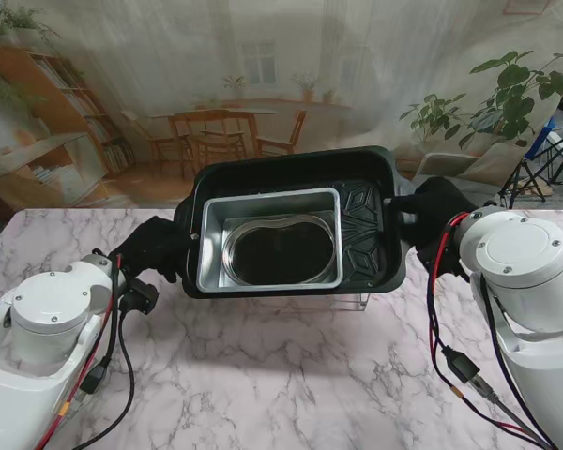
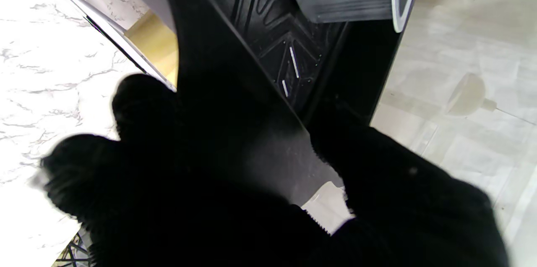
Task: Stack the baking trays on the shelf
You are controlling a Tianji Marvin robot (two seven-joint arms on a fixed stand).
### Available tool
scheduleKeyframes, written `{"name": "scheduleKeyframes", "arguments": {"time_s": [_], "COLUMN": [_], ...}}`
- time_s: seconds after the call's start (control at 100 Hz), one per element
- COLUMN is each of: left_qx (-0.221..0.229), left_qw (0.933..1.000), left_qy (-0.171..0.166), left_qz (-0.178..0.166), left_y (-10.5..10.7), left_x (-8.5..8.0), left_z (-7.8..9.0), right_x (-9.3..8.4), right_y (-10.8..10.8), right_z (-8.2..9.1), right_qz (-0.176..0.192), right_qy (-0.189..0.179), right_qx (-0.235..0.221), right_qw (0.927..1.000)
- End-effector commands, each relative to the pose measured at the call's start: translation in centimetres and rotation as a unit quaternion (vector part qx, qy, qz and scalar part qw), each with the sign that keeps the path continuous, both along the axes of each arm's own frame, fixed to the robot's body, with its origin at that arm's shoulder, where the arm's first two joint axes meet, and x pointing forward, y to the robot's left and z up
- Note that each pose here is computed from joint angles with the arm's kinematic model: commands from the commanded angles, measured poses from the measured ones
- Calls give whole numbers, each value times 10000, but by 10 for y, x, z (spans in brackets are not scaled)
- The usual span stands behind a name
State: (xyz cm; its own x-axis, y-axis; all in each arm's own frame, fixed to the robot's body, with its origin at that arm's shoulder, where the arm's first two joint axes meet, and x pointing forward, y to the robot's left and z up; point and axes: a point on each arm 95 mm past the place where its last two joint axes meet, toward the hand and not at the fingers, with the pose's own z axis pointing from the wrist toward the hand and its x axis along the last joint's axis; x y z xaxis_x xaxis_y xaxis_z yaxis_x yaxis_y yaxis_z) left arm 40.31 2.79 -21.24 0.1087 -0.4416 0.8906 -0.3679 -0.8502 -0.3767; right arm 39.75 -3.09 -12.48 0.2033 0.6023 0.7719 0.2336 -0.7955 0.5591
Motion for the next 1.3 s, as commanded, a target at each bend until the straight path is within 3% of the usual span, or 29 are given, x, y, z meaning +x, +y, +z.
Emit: {"name": "scheduleKeyframes", "arguments": {"time_s": [0.0,0.3,0.83,1.29], "left_qx": [-586,-508,-317,-202], "left_qw": [9905,9920,9969,9988], "left_qy": [-558,-559,-390,-301], "left_qz": [-1111,-1010,-600,-340], "left_y": [-63,-69,-74,-78], "left_x": [-19,-8,33,62], "left_z": [45,47,48,52], "right_x": [-17,-2,31,49], "right_y": [53,50,52,53], "right_z": [-5,-10,-24,-32], "right_qz": [1019,803,334,30], "right_qy": [179,255,472,575], "right_qx": [493,427,543,660], "right_qw": [9934,9955,9968,9962]}}
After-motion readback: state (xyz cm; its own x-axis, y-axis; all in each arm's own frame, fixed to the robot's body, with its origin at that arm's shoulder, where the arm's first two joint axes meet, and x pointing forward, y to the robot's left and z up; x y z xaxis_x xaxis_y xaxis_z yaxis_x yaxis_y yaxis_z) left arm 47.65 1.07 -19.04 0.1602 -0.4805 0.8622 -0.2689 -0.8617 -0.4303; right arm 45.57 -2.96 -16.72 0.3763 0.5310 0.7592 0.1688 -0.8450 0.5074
